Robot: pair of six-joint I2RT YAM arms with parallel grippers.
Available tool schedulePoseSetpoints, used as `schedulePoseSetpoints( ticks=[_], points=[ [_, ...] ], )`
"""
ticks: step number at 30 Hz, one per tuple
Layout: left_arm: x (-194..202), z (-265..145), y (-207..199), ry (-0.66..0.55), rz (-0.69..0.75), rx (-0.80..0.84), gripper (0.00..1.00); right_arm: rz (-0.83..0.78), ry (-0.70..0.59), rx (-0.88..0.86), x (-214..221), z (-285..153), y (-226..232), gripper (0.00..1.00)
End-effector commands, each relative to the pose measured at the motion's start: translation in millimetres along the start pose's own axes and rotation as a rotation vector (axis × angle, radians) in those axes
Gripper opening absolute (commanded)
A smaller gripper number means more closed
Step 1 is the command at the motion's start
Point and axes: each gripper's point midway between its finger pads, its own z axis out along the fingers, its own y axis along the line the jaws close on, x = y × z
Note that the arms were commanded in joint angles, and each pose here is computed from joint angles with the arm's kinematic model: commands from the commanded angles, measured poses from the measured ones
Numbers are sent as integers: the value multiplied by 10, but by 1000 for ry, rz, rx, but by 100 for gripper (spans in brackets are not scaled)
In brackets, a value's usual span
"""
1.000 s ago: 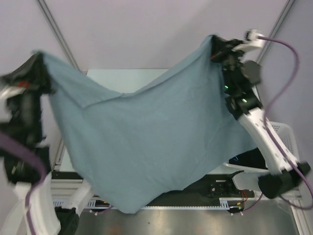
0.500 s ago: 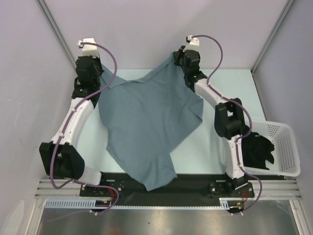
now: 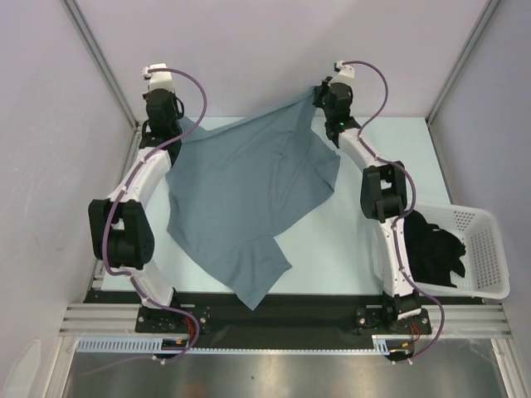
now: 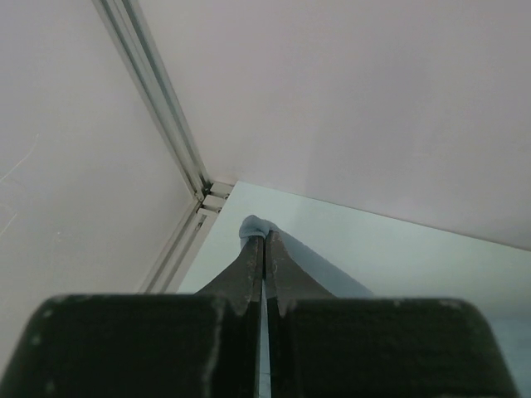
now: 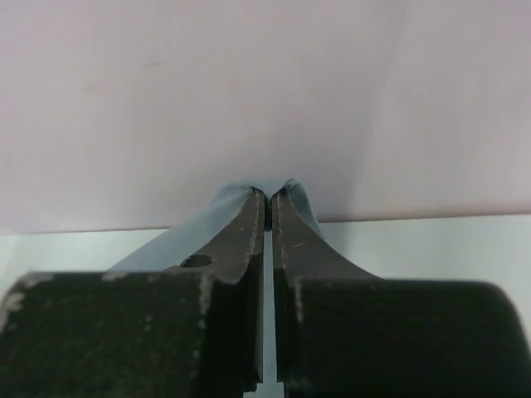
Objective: Fold and stack the t-shirts
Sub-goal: Flatten the tshirt out
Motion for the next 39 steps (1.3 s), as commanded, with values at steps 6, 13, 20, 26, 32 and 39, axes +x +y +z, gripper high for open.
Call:
schedulePoseSetpoints(
  ticks=[6,13,20,26,32,39],
  points=[
    [-392,198,-123,-75,-105,17,0,10,-143,110,-889,-211,-594,0],
    [-1007,-318,-309,-119,-199,68,0,29,-179,28,-1477,-492,-256,0],
    [-1964,-1673,43,-308,-281,160,0,30,-269,-68,-2353,-1345,316,0],
    [-2895,-3064,706,-590,-377,351,0,65,-447,-164,-3248,-2670,609,0],
    [-3409,-4116,1322,-804,-359,426,0,45,-576,-269,-3693,-3880,761,0],
    [-3719,-4998,1809,-968,-410,503,0,36,-619,-384,-3931,-4857,930,0]
  ],
)
